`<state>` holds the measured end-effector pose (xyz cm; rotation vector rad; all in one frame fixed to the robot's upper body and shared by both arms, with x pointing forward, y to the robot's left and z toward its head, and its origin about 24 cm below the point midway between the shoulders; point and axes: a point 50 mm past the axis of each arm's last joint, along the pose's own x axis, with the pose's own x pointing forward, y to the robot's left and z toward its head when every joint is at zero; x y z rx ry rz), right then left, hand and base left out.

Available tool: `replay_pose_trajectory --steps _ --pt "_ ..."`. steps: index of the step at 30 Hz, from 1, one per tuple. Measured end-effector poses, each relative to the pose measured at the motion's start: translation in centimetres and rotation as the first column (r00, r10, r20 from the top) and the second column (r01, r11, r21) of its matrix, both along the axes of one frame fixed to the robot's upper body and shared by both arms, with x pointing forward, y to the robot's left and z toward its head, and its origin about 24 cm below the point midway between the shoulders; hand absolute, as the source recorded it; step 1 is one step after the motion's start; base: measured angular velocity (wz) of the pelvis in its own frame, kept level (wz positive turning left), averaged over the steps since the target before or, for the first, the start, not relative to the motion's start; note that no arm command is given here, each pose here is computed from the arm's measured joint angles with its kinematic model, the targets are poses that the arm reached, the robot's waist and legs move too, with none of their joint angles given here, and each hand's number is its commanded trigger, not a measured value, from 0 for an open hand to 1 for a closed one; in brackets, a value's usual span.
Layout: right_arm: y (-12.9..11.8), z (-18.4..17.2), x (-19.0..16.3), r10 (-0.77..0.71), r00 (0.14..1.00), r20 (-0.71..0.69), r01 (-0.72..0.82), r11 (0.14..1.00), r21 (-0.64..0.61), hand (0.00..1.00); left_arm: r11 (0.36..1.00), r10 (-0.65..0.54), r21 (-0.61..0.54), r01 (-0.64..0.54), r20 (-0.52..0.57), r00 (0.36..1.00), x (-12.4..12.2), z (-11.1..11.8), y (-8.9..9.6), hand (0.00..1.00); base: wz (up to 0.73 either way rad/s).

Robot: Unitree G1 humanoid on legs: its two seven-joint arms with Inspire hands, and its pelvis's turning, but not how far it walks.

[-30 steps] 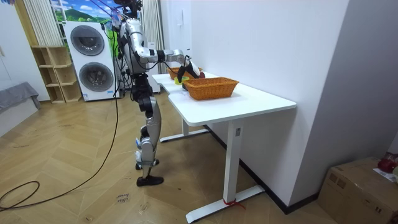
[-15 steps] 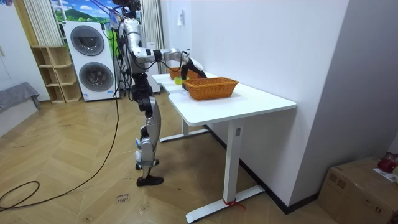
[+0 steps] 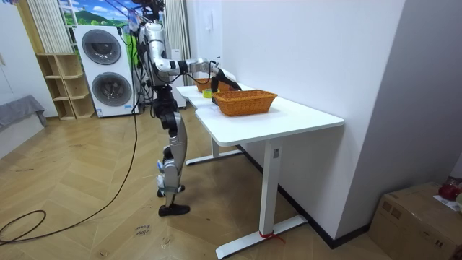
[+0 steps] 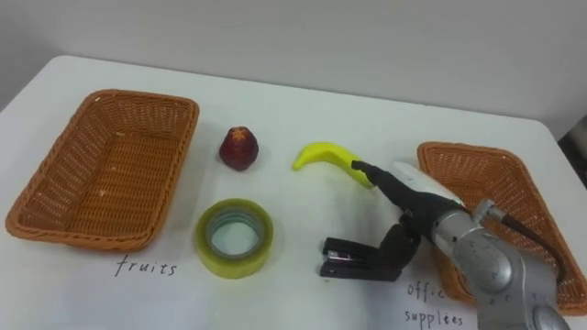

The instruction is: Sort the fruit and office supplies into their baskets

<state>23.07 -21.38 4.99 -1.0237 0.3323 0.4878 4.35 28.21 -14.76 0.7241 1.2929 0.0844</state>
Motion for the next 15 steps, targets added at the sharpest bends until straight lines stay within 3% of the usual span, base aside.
replay_pose_trajectory --steps 15 --pt "1.0 -0.4 0.0 0.015 1.0 -0.01 -0.015 0.999 0.032 0.0 1.0 -0.016 -0.026 0.017 0.034 0.999 1.0 -0.1 -1.1 0.0 -0.01"
